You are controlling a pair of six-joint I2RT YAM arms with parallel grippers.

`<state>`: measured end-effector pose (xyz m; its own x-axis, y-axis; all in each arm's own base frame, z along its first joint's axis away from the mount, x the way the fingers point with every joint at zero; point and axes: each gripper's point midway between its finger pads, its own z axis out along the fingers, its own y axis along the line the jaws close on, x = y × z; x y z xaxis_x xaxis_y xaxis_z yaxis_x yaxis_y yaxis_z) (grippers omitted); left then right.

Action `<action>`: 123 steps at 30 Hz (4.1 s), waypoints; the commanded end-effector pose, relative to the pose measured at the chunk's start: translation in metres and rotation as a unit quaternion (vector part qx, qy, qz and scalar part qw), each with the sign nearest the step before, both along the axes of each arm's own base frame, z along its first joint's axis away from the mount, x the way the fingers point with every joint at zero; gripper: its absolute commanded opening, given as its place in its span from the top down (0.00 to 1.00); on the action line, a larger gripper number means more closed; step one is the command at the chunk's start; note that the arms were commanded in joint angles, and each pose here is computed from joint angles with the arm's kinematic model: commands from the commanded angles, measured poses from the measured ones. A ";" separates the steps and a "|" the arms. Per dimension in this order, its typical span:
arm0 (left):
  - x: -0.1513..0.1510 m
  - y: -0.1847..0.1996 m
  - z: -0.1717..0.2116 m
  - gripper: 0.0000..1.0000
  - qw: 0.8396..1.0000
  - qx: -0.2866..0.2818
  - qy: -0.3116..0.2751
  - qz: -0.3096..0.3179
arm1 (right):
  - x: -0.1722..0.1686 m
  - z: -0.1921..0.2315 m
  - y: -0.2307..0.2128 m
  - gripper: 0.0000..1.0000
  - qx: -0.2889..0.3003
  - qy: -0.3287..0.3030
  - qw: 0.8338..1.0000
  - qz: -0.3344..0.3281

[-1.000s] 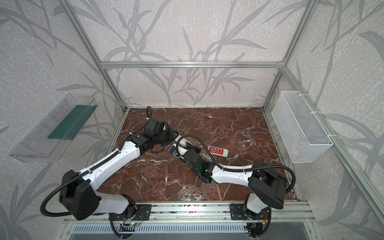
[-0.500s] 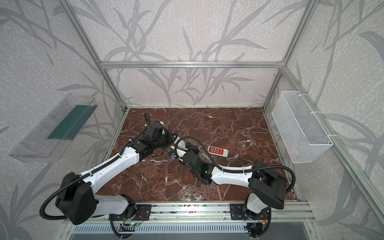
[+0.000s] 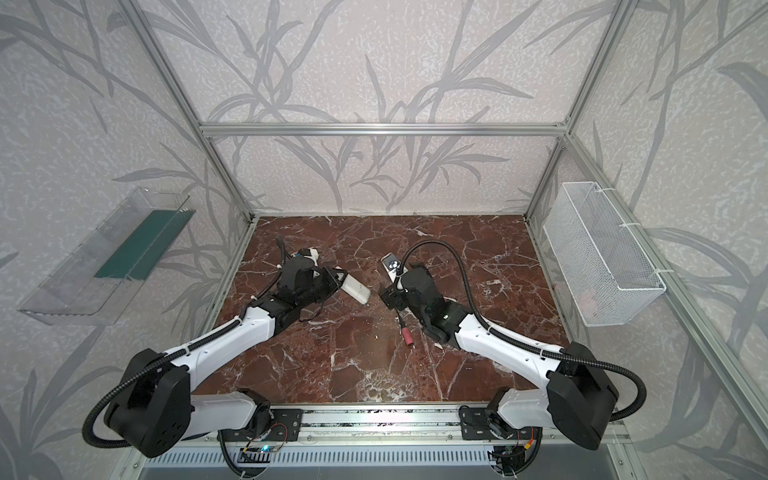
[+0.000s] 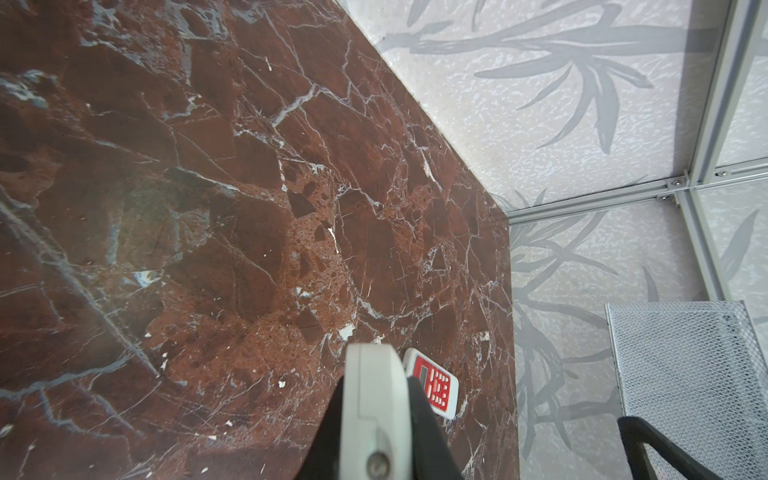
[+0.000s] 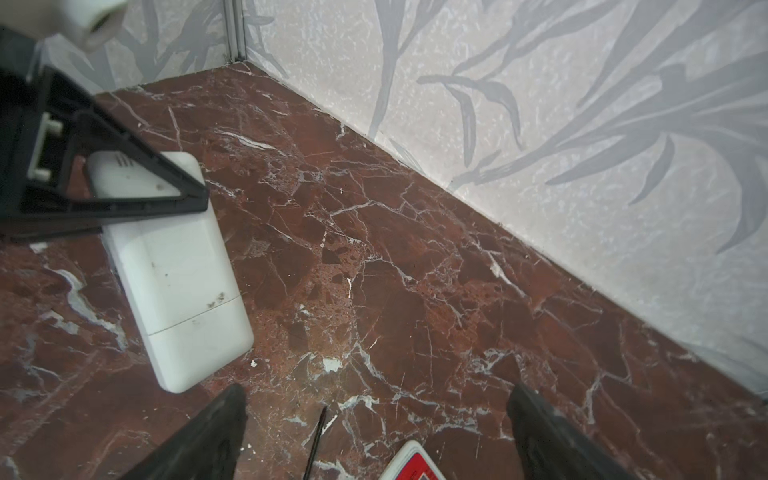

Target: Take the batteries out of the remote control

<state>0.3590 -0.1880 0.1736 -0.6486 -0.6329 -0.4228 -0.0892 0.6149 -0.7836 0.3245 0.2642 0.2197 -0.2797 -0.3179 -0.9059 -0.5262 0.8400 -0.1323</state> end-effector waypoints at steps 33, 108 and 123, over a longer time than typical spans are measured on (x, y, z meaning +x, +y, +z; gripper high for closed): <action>-0.015 -0.012 0.129 1.00 0.934 -0.268 -0.235 -0.028 | -0.006 0.069 0.049 0.37 0.368 0.253 0.891 0.087; -0.015 -0.003 0.146 1.00 0.925 -0.285 -0.251 -0.001 | -0.001 0.042 0.055 0.81 0.353 0.279 0.890 0.074; -0.014 -0.003 0.151 1.00 0.921 -0.298 -0.253 -0.001 | -0.005 0.043 0.065 0.97 0.371 0.289 0.876 0.104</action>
